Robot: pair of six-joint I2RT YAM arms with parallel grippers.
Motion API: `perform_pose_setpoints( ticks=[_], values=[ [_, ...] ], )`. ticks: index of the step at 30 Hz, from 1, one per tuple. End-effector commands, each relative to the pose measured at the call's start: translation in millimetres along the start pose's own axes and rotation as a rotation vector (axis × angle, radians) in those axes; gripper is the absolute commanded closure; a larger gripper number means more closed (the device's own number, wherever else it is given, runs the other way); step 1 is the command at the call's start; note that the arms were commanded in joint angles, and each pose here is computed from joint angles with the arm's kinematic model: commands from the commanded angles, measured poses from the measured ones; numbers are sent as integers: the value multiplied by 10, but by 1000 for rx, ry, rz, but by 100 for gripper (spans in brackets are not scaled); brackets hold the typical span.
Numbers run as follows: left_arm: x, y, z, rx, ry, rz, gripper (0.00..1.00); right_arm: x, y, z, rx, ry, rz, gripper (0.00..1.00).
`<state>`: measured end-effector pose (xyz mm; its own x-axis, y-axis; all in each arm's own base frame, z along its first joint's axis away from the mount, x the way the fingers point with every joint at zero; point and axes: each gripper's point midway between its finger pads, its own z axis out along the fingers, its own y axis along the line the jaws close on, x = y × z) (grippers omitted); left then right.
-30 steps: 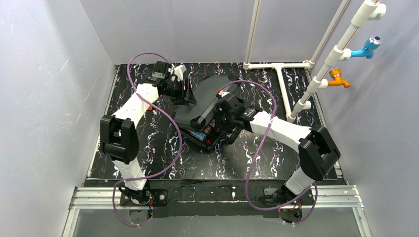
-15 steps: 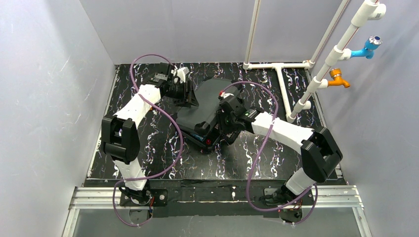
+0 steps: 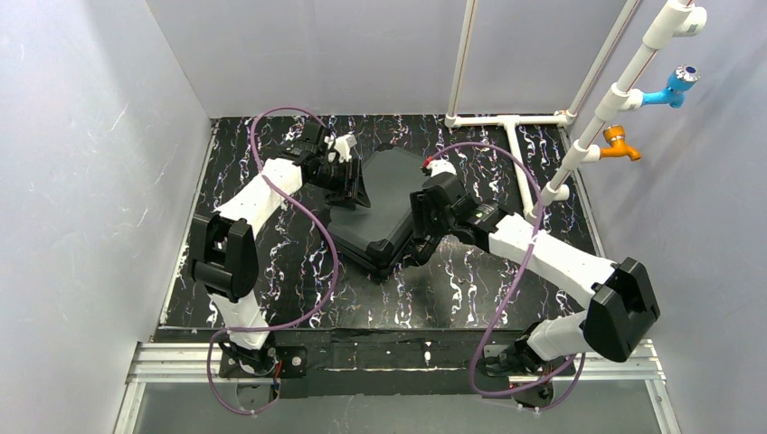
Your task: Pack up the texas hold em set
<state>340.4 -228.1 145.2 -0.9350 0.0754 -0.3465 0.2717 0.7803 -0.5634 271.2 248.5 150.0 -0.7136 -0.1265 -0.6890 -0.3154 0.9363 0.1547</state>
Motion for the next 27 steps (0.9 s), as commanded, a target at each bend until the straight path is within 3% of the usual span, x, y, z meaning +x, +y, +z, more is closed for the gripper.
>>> perform_pose_setpoints(
  ticks=[1,11,16,27],
  values=[
    [195,-210,-143,-10,20,62,51,-107,-282,-87,79,-75,31,33],
    [321,-533,-26,-10,-13,241,60,24,-463,0,75,-77,138,41],
    [307,-605,66,1,-36,264,67,157,-590,62,87,-56,175,49],
    [360,-640,268,14,-10,276,76,431,-674,229,66,11,214,54]
  ],
)
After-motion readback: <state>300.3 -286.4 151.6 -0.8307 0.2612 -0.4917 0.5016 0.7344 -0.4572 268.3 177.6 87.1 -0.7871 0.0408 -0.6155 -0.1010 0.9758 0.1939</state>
